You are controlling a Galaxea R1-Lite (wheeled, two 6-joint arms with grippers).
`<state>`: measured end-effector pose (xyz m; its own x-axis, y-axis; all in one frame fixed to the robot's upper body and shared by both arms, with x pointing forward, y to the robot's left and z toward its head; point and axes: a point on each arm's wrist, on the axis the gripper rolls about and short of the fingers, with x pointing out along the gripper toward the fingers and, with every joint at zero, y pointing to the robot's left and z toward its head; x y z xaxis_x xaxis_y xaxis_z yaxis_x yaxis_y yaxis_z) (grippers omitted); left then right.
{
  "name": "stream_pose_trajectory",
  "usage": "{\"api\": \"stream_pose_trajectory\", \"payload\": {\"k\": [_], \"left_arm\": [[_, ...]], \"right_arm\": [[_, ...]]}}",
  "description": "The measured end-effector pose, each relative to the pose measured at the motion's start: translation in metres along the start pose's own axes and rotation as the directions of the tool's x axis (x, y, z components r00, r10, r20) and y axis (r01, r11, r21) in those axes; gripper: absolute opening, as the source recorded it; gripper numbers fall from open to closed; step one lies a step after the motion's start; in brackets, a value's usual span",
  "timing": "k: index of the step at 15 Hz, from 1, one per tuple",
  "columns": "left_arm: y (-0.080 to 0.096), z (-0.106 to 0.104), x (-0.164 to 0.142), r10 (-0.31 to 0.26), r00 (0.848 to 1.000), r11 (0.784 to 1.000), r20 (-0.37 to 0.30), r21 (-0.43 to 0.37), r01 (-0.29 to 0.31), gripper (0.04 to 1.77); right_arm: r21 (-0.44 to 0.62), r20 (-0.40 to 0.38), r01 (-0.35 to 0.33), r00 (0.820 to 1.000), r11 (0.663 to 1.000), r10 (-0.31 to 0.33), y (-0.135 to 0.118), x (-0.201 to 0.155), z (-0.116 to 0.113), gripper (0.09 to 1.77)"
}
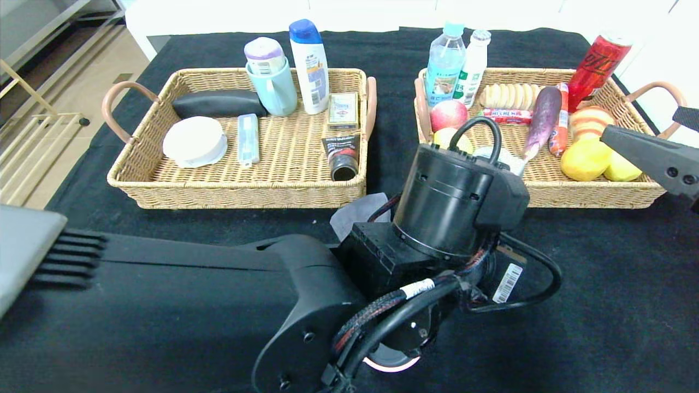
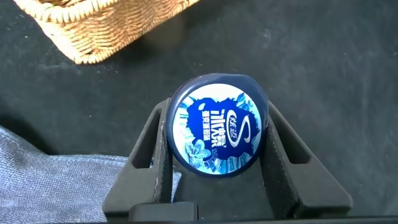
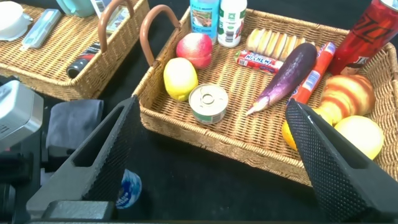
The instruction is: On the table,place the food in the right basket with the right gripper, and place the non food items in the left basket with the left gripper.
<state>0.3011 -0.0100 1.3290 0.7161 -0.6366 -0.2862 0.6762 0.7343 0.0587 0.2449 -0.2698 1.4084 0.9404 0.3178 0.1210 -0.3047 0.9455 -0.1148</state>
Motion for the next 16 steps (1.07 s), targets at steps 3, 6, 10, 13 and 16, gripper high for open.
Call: {"api": "stream_pose_trajectory", "payload": {"k": [3, 6, 10, 13, 16], "left_arm": [[0.000, -0.002, 0.002, 0.001, 1.000, 1.000, -0.004, 0.001, -0.001, 0.86], [-0.001, -0.006, 0.006, 0.003, 1.000, 1.000, -0.017, 0.004, -0.003, 0.86], [0.000, -0.009, 0.012, 0.017, 1.000, 1.000, -0.025, 0.004, -0.017, 0.86], [0.001, -0.010, 0.015, 0.023, 0.999, 1.000, -0.029, 0.004, -0.023, 0.86], [0.001, -0.012, 0.016, 0.027, 0.999, 1.000, -0.032, 0.005, -0.027, 0.86]], "right_arm": [[-0.001, -0.005, 0.002, 1.000, 1.000, -0.002, 0.000, 0.001, -0.001, 1.71], [-0.007, -0.010, 0.043, 0.999, 0.999, -0.043, -0.007, 0.004, -0.001, 1.71], [-0.012, -0.018, 0.057, 0.998, 0.998, -0.057, -0.009, 0.007, -0.002, 1.71], [-0.020, -0.022, 0.067, 0.997, 0.998, -0.067, -0.011, 0.008, -0.003, 1.71], [-0.023, -0.027, 0.069, 0.997, 0.997, -0.070, -0.011, 0.009, -0.005, 1.71]]}}
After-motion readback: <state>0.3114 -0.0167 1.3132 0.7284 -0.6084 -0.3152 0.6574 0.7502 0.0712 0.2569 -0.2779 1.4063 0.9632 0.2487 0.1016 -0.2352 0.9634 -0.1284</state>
